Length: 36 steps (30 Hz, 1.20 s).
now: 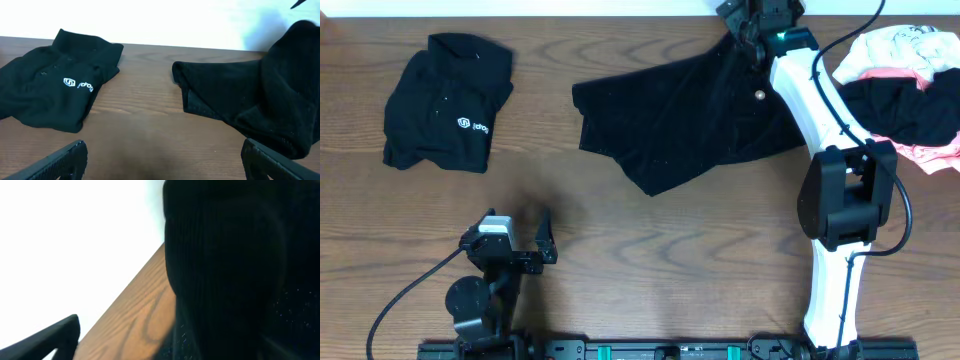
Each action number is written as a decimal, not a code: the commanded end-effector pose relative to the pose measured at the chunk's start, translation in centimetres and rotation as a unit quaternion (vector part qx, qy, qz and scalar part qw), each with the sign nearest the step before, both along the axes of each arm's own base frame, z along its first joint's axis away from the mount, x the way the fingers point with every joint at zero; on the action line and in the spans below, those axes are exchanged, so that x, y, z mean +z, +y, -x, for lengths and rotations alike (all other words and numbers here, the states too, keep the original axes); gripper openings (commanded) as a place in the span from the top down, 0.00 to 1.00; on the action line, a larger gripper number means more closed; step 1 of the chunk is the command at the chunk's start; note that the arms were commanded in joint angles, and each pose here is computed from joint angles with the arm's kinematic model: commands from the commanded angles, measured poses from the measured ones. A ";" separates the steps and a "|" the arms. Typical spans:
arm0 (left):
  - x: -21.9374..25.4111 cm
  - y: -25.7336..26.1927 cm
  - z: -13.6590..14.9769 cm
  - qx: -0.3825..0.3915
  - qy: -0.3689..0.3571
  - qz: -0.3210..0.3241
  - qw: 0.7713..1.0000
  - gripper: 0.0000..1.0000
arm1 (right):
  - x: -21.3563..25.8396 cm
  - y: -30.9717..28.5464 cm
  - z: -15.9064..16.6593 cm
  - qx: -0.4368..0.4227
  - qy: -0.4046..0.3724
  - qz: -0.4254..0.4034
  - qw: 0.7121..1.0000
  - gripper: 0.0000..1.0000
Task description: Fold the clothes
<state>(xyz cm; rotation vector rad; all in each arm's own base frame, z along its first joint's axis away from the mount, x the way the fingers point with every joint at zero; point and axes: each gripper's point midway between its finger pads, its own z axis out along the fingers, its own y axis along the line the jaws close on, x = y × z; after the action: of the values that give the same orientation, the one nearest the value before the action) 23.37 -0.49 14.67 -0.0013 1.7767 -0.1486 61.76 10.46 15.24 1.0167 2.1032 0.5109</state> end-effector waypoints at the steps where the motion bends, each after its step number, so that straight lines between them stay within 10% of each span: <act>1: -1.2 0.1 0.0 0.000 0.012 0.002 1.000 0.02 | 3.0 0.4 0.4 0.089 -0.022 0.053 0.994 0.01; 11: -1.2 0.1 0.0 0.000 0.012 0.002 1.000 0.02 | 6.1 -4.3 10.7 0.164 0.126 0.236 0.949 0.02; 13: -1.2 0.1 0.0 0.000 0.012 0.002 1.000 0.02 | 6.4 -4.8 13.0 0.186 0.158 0.249 0.937 0.22; 15: -1.2 0.1 0.0 0.000 0.012 0.002 1.000 0.02 | 6.2 -5.4 14.7 0.195 0.188 0.252 0.929 0.92; 16: -1.0 0.1 -0.1 0.000 0.007 0.001 1.000 0.02 | 5.8 -5.9 15.6 0.198 0.207 0.252 0.924 0.99; 36: 0.1 -0.7 -0.2 -0.022 -0.014 0.002 1.000 0.02 | -11.6 -5.8 17.2 0.270 0.218 0.229 0.909 0.99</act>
<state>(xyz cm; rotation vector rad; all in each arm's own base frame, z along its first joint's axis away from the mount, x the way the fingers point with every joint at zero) 23.54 -1.01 15.24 0.0301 1.7424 -0.1712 44.90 4.36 4.74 0.3120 2.7406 0.0122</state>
